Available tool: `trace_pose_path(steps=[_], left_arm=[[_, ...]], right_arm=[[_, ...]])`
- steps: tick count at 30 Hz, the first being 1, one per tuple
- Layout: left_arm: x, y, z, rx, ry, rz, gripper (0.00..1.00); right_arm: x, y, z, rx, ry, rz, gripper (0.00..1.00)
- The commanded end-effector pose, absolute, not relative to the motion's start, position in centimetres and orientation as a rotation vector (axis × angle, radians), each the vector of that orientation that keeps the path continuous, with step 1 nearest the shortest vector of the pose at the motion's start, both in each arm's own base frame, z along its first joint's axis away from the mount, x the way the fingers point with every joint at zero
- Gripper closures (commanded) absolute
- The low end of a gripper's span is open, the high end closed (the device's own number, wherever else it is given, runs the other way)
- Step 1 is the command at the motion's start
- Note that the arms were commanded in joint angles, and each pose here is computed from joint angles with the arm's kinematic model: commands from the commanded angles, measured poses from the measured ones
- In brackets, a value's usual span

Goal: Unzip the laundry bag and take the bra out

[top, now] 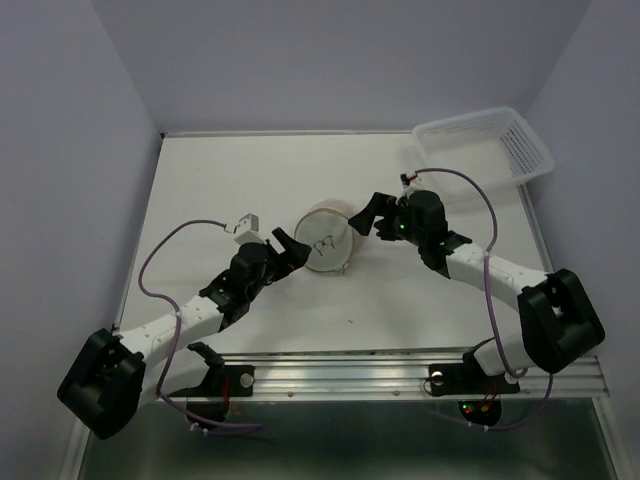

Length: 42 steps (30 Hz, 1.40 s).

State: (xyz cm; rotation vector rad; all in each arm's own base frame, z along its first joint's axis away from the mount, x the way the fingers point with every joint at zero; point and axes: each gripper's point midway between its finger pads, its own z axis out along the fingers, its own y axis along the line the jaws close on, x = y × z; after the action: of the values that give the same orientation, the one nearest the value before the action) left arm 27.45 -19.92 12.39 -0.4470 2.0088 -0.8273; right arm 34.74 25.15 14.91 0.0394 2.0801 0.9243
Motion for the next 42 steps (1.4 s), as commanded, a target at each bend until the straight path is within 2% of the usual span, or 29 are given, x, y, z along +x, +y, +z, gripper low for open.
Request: trace_pose_path(steps=[1, 7, 30, 39, 42], left_arm=[[27.9, -20.7, 11.7, -0.533, 1.940, -0.870, 0.04], [27.5, -20.0, 8.8, -0.527, 1.922, -0.822, 0.09], [28.4, -22.6, 7.3, -0.475, 1.778, -1.028, 0.22], [29.6, -22.7, 7.5, -0.470, 1.724, -1.026, 0.39], [30.0, -22.4, 7.2, -0.483, 1.711, -1.035, 0.39]], right_arm=[[33.9, 23.2, 15.1, -0.028, 2.056, 0.785, 0.00], [31.7, 22.7, 15.3, -0.118, 2.033, 0.801, 0.00], [28.0, 22.9, 16.1, -0.280, 1.949, 0.900, 0.00], [27.3, 23.1, 15.4, -0.317, 1.961, 0.919, 0.00], [27.0, 23.2, 15.4, -0.331, 1.960, 0.931, 0.00]])
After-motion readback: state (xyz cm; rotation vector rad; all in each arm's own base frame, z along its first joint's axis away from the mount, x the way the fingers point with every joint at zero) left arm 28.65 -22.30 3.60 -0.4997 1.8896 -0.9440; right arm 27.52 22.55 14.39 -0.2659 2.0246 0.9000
